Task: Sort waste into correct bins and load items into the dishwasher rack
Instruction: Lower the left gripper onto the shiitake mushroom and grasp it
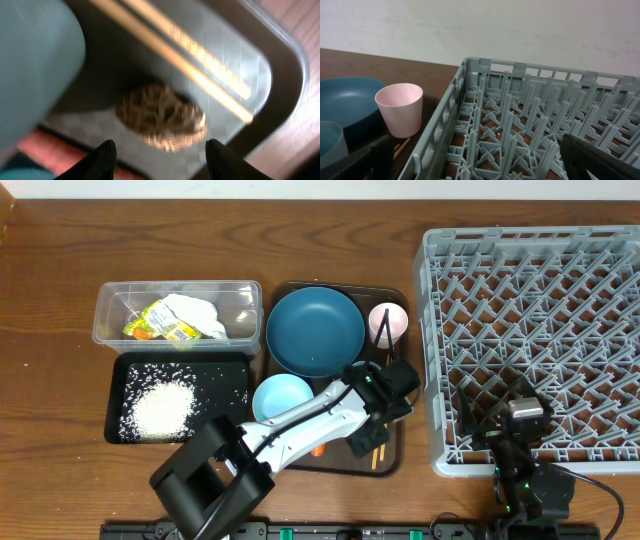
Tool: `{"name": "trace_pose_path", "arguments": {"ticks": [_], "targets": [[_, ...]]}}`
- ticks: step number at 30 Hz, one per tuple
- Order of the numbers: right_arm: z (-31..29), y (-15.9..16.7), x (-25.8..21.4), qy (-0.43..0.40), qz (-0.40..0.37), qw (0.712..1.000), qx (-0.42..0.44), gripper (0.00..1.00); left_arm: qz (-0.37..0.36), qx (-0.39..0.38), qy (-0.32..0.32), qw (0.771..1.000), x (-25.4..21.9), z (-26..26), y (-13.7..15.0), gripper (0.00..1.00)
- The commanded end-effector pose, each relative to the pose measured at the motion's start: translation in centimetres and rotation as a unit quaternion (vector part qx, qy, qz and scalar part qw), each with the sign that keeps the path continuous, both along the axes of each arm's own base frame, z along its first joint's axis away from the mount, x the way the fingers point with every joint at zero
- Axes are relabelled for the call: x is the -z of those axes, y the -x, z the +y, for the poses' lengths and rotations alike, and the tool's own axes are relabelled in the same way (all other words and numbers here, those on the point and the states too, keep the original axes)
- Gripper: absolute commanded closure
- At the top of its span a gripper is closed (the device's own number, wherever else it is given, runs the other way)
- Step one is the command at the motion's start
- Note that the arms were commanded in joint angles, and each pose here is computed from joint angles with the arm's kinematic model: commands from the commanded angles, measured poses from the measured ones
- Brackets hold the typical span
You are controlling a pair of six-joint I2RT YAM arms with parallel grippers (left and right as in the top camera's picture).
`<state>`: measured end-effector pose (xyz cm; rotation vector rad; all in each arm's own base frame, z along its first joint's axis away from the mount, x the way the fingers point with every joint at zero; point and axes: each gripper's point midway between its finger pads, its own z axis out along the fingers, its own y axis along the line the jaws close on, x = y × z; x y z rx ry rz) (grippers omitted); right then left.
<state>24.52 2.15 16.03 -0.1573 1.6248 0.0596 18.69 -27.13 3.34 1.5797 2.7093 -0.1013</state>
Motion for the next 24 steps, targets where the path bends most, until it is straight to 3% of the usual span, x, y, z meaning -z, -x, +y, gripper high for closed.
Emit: {"name": "trace_pose_path", "arguments": {"ticks": [1,15,24], "targets": [[0.2,0.0,0.1,0.006,0.000,1.000,-0.005,0.01,0.011,0.007,-0.017,1.000,0.6,0.4,0.0,0.41],[0.2,0.0,0.1,0.006,0.000,1.000,-0.005,0.01,0.005,-0.018,-0.007,1.000,1.2,-0.1,-1.0,0.41],[0.2,0.0,0.1,0.006,0.000,1.000,-0.005,0.01,0.018,-0.017,-0.038,0.999,1.7,0.1,-1.3,0.41]]}}
